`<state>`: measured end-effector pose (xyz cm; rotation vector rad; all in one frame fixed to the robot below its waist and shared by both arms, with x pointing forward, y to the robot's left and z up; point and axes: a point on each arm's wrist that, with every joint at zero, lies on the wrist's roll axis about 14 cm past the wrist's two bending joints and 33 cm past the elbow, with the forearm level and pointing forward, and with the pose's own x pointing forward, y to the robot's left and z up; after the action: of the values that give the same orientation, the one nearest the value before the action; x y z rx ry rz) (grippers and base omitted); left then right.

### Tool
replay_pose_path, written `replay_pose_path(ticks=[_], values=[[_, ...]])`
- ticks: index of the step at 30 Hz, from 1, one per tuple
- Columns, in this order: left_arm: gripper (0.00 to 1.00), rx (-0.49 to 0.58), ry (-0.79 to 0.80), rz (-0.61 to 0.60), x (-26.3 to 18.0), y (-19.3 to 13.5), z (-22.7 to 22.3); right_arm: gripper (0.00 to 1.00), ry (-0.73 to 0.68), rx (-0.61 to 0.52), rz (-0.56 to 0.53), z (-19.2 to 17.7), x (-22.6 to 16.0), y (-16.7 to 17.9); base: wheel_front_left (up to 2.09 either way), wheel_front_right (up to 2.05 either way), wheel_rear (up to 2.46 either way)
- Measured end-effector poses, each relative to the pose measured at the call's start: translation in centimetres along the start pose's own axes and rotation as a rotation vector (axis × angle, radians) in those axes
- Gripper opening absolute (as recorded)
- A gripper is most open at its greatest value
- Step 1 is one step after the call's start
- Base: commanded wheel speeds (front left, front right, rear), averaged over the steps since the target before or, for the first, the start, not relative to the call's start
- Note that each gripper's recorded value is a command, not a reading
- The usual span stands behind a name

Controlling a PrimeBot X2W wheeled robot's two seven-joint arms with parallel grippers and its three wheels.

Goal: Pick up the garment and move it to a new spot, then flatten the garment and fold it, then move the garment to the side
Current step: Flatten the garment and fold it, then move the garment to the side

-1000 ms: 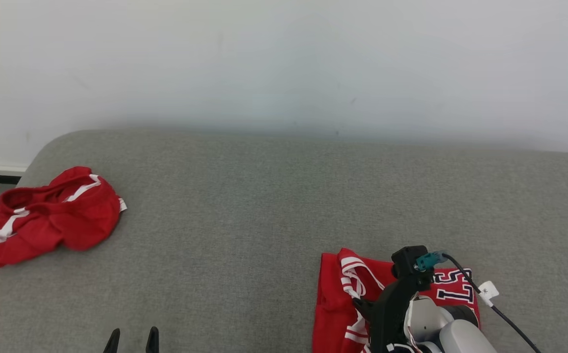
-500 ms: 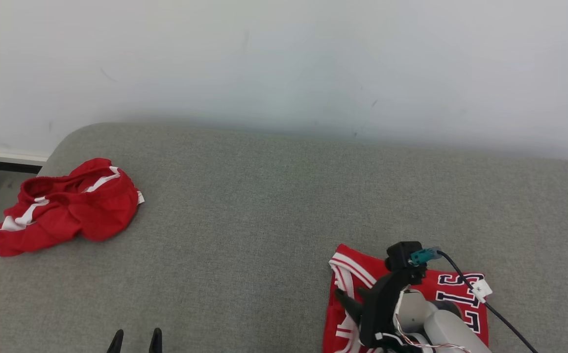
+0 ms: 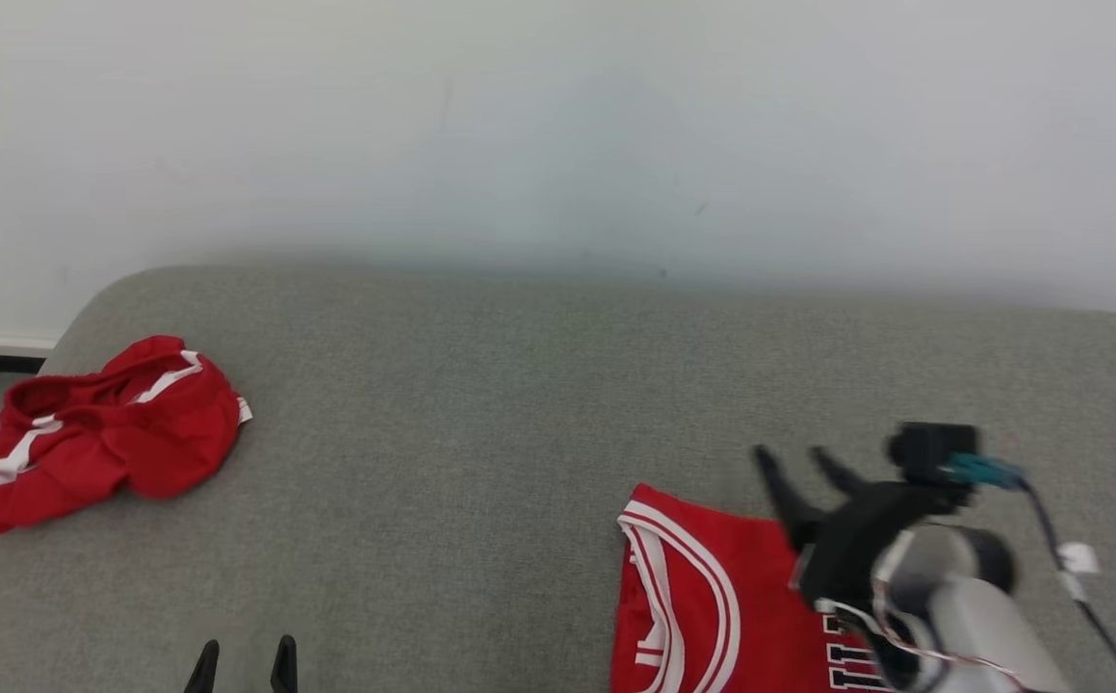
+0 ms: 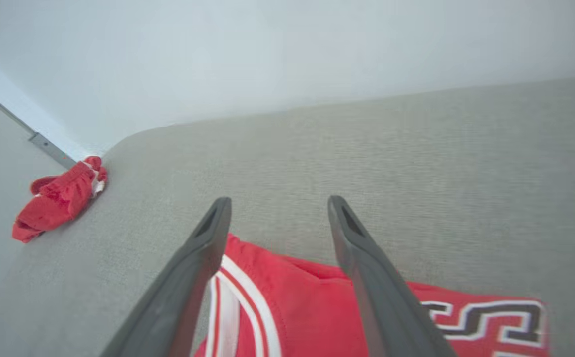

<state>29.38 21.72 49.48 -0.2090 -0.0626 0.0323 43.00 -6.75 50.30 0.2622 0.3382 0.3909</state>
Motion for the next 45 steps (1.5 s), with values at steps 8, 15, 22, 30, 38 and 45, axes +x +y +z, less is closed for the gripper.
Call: replay_pose_path(ticks=[8,15,22,30,38,45], values=[[1.0,0.0,-0.029,-0.019,0.8,-1.0,0.8,1.0,-0.246,-0.148,-0.273,3.2,-8.2,-8.2,0.0,0.0,0.0],[1.0,-0.007,-0.045,-0.054,1.6,-2.3,1.1,1.0,-0.369,-0.21,-0.381,2.6,-14.0,-10.3,0.0,0.0,0.0],[1.0,-0.003,-0.062,-0.104,2.0,-3.7,1.6,1.0,-0.361,-0.218,-0.387,-0.7,-16.2,-10.2,0.0,0.0,0.0],[1.0,-0.004,-0.035,-0.112,1.1,-3.4,0.9,1.0,-0.378,-0.214,-0.371,-1.6,-16.5,-9.3,0.0,0.0,0.0],[1.0,-0.005,-0.021,-0.115,0.7,-3.4,0.4,1.0,-0.396,-0.201,-0.369,-1.1,-16.1,-9.0,0.0,0.0,0.0],[1.0,-0.006,-0.011,-0.111,0.6,-3.2,0.2,1.0,-0.396,-0.187,-0.375,-1.1,-15.9,-9.2,0.0,0.0,0.0]])
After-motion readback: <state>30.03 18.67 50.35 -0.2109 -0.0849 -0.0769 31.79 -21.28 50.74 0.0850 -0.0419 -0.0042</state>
